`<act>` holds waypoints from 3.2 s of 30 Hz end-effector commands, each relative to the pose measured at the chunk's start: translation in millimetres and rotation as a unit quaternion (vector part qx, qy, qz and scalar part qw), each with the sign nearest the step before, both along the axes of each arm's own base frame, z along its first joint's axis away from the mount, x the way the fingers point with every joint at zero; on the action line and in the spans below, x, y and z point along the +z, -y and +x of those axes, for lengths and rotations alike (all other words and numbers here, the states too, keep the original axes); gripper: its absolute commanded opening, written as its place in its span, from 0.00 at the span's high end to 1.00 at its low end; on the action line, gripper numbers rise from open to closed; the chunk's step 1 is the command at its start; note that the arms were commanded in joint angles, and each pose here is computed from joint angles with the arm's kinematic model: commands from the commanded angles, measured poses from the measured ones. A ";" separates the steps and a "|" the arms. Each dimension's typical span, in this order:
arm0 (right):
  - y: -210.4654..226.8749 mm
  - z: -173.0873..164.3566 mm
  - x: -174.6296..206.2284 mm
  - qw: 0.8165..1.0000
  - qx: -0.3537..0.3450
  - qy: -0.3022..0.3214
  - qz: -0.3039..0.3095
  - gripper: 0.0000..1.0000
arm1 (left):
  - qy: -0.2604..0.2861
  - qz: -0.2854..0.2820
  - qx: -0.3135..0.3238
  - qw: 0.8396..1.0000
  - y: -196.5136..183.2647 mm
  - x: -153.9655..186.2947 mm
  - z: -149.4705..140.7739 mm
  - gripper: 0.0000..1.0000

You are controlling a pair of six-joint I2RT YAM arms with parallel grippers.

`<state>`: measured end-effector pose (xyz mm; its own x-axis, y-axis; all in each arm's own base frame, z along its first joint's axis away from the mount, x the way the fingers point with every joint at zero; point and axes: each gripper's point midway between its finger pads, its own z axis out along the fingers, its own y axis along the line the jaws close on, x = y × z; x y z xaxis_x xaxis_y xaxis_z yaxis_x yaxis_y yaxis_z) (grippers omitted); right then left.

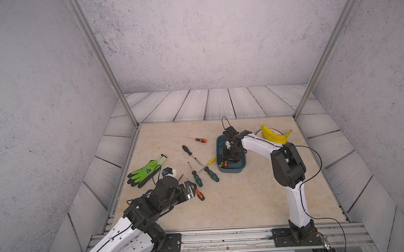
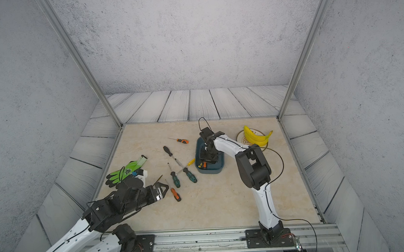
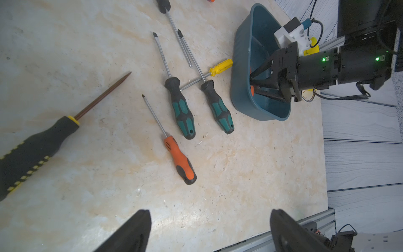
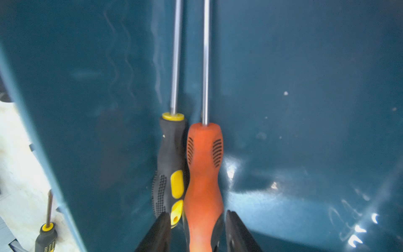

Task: Put the screwdriver on the desktop into the storage box
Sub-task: Place the screwdriver in the storage box, then pick up the screwdriver from the center of the board.

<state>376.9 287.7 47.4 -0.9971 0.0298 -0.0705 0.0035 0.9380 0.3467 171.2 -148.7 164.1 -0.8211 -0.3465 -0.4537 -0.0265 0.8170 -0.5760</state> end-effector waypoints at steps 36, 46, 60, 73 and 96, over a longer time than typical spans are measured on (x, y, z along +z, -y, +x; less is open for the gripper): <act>72.3 -126.6 100.9 0.991 0.037 0.120 0.053 0.62 | -0.127 0.108 0.000 0.986 7.6 -62.6 32.8 0.36; 105.4 -169.0 83.6 0.992 0.021 0.120 0.037 0.63 | -0.167 0.128 -0.009 0.978 17.4 -84.2 59.3 0.47; 113.2 -180.6 63.7 0.994 0.004 0.105 0.036 0.63 | -0.223 0.144 -0.023 0.964 27.4 -119.4 67.0 0.58; 120.0 -185.4 59.6 0.994 -0.002 0.104 0.026 0.62 | -0.243 0.153 -0.022 0.958 24.1 -139.9 63.9 0.62; 126.2 -183.4 55.8 0.994 -0.013 0.109 0.011 0.61 | -0.281 0.176 -0.012 0.943 13.8 -163.2 51.8 0.90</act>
